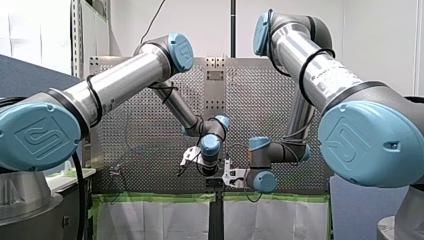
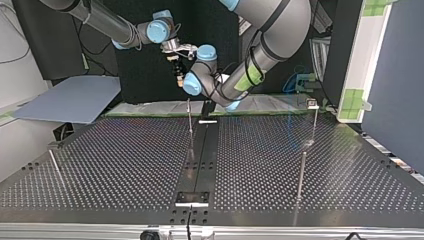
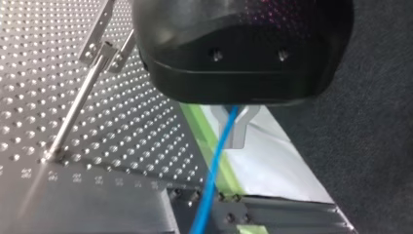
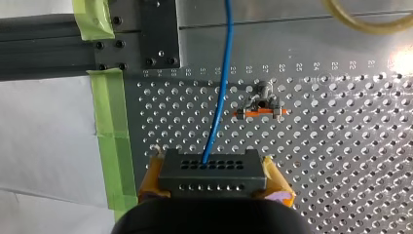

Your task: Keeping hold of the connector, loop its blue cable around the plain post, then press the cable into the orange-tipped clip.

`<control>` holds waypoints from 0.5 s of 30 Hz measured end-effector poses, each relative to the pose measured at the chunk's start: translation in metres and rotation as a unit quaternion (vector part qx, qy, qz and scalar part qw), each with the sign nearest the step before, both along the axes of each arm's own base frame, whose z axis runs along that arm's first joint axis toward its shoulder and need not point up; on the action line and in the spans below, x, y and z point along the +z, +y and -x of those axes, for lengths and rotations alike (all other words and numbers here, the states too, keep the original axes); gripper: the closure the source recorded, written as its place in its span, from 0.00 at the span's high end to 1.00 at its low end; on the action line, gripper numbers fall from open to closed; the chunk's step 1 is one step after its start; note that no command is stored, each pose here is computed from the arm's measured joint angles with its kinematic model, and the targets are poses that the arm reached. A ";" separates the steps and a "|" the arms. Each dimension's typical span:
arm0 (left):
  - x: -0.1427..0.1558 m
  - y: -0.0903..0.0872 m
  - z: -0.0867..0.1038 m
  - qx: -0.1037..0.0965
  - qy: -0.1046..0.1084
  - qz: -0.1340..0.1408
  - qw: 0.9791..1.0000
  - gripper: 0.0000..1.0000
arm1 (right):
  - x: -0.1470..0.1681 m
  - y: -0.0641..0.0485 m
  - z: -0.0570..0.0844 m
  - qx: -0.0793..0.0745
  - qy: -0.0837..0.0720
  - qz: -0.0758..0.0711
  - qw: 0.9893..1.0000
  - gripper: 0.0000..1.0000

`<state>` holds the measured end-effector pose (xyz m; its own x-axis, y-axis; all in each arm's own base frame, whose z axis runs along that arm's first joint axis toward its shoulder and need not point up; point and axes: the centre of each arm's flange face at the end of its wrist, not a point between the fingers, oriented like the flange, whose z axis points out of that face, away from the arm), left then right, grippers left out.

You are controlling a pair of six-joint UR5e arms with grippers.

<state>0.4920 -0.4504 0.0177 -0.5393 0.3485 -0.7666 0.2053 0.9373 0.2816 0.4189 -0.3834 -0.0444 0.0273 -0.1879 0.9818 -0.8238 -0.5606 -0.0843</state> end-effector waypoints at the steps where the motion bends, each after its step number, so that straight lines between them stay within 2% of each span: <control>1: 0.000 0.000 0.000 0.004 -0.004 0.001 1.000 0.00 | 0.000 0.000 0.000 -0.001 0.000 0.000 1.000 0.00; 7: 0.002 0.000 0.000 0.023 -0.015 0.006 1.000 0.00 | 0.000 -0.001 0.002 -0.009 0.002 0.000 1.000 0.00; 15: 0.007 -0.002 0.003 0.027 -0.020 0.018 0.999 0.00 | 0.000 -0.006 0.007 -0.022 0.004 0.000 1.000 0.00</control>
